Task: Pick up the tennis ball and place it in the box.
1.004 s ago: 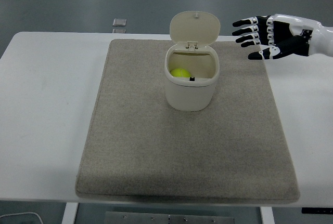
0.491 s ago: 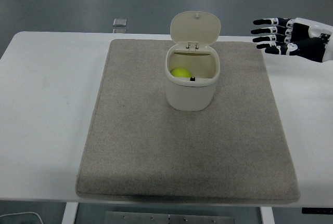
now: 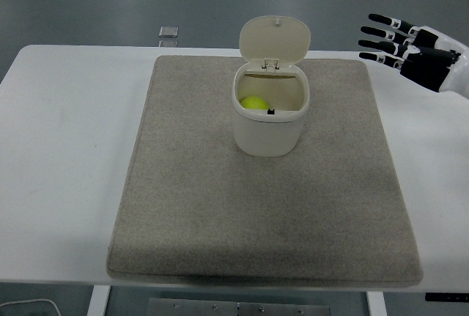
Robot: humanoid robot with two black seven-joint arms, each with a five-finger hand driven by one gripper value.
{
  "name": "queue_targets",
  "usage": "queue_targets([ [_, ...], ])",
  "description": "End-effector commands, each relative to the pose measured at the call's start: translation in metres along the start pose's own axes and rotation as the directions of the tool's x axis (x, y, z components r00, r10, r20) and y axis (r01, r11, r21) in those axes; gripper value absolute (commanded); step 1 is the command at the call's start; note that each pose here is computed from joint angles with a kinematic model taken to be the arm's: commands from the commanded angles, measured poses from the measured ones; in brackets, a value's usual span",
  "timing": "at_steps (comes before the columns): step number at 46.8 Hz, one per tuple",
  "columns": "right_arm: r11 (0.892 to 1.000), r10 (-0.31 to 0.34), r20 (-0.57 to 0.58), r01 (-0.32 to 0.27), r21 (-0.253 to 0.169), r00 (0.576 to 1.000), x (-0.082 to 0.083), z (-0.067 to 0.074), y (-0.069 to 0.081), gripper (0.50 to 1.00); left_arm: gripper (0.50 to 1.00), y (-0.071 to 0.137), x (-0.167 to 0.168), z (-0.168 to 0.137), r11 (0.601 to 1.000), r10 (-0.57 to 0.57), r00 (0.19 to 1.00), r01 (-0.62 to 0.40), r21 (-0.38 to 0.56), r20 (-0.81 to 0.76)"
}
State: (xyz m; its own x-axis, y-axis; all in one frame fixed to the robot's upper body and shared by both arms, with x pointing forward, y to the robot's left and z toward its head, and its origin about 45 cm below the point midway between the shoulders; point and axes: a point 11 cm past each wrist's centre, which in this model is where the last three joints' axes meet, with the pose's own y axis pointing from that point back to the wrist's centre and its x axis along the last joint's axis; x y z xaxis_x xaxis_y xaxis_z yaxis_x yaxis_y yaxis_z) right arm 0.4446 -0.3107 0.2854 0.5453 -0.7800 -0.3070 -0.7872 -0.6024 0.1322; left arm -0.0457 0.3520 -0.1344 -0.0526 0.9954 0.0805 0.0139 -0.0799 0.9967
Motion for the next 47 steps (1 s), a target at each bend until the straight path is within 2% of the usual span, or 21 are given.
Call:
queue_targets([
  [1, 1.0, 0.003, 0.058, -0.004, 0.021, 0.998, -0.005, 0.012, -0.013, 0.891, 0.992, 0.0, 0.0, 0.0, 1.0, 0.0, 1.0, 0.0, 0.0, 0.0],
  [8, 0.997, 0.052, 0.109, -0.058, 0.048, 0.993, 0.002, 0.019, -0.02, 0.891, 0.992, 0.0, 0.0, 0.0, 1.0, 0.0, 1.0, 0.0, 0.0, 0.0],
  [14, 0.992, 0.111, 0.148, -0.119, 0.042, 0.983, 0.004, 0.025, -0.028, 0.891, 0.992, 0.0, 0.0, 0.0, 1.0, 0.0, 1.0, 0.0, 0.0, 0.0],
  [20, 0.977, 0.201, 0.183, -0.209, 0.026, 0.962, 0.01, 0.03, -0.031, 0.891, 0.992, 0.0, 0.0, 0.0, 1.0, 0.0, 1.0, 0.0, 0.0, 0.0],
  [24, 0.97, 0.233, 0.201, -0.241, 0.016, 0.952, 0.009, 0.034, -0.036, 0.891, 0.992, 0.0, 0.0, 0.0, 1.0, 0.0, 1.0, 0.0, 0.0, 0.0],
  [36, 0.962, 0.264, 0.196, -0.273, 0.022, 0.944, 0.019, 0.034, -0.031, 0.895, 0.992, 0.0, 0.0, 0.0, 1.0, 0.0, 1.0, 0.0, 0.0, 0.0],
  [47, 0.967, 0.246, 0.186, -0.254, 0.018, 0.951, 0.017, 0.038, -0.031, 0.913, 0.992, 0.0, 0.0, 0.0, 1.0, 0.0, 1.0, 0.0, 0.0, 0.0],
])
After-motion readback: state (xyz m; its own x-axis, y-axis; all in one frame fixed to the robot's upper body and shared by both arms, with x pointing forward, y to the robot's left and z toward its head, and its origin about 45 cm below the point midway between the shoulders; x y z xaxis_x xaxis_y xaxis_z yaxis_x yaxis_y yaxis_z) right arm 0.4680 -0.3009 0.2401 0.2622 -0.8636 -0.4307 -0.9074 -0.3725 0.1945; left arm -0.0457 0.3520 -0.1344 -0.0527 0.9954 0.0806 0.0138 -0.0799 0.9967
